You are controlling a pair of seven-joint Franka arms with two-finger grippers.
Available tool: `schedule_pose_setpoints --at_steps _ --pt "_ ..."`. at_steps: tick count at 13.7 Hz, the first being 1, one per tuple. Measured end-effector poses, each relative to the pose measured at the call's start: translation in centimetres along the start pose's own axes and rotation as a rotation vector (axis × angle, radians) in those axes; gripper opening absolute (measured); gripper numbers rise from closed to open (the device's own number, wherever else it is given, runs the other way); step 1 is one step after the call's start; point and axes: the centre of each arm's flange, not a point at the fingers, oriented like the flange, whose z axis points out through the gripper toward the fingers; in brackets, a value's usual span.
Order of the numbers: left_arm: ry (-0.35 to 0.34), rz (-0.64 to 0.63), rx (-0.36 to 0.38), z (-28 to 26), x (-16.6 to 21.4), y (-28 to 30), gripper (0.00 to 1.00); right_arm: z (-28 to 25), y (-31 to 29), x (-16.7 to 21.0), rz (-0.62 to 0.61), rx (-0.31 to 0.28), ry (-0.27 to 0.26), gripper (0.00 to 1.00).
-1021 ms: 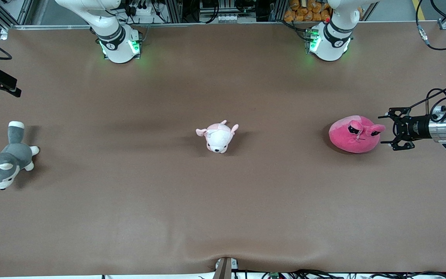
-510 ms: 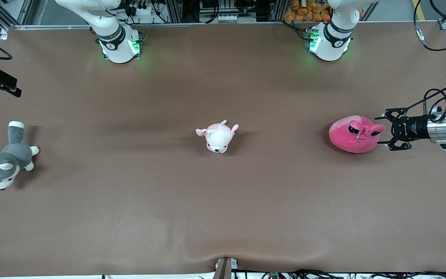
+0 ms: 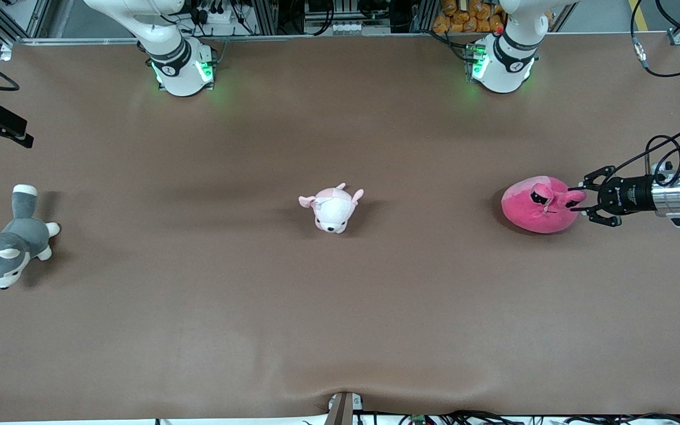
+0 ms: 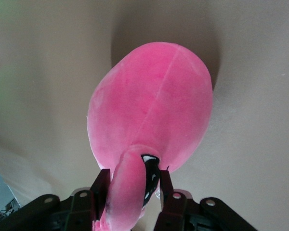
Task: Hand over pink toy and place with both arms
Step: 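Close the left gripper on the pink flamingo's neck, then lift the flamingo with the left gripper while the right gripper approaches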
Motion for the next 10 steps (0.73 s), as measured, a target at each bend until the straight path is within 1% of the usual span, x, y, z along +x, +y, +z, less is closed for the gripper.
schedule_pose_setpoints --at_steps 1,2,3,4,5,6,8,10 --pt "0.0 0.001 -0.001 0.0 -0.1 0.0 0.44 0.0 -0.1 0.0 -0.001 0.0 0.0 1.0" --pt "0.001 0.004 -0.003 0.0 -0.2 0.1 0.32 0.0 -0.1 0.0 -0.002 0.0 0.0 1.0" --pt "0.001 0.007 -0.005 0.0 -0.3 0.1 0.32 0.0 -0.1 0.0 -0.002 0.0 0.0 1.0" --pt "0.002 0.011 -0.007 -0.1 -0.5 0.1 0.27 0.0 -0.1 0.0 -0.002 0.0 0.0 1.0" --pt "0.002 0.018 -0.007 -0.1 -0.7 0.2 0.15 0.0 -0.1 0.0 -0.003 0.0 0.0 1.0" --pt "0.003 0.028 -0.006 -0.1 -1.1 0.2 0.11 0.0 -0.2 0.0 -0.003 0.0 0.0 1.0" --pt "0.006 0.055 -0.005 0.1 -2.5 0.3 0.11 0.3 -0.6 0.2 -0.012 0.001 -0.006 1.0" --pt "0.007 0.088 -0.001 -0.6 -4.3 0.3 0.11 1.0 -2.7 0.8 -0.049 0.0 -0.02 1.0"
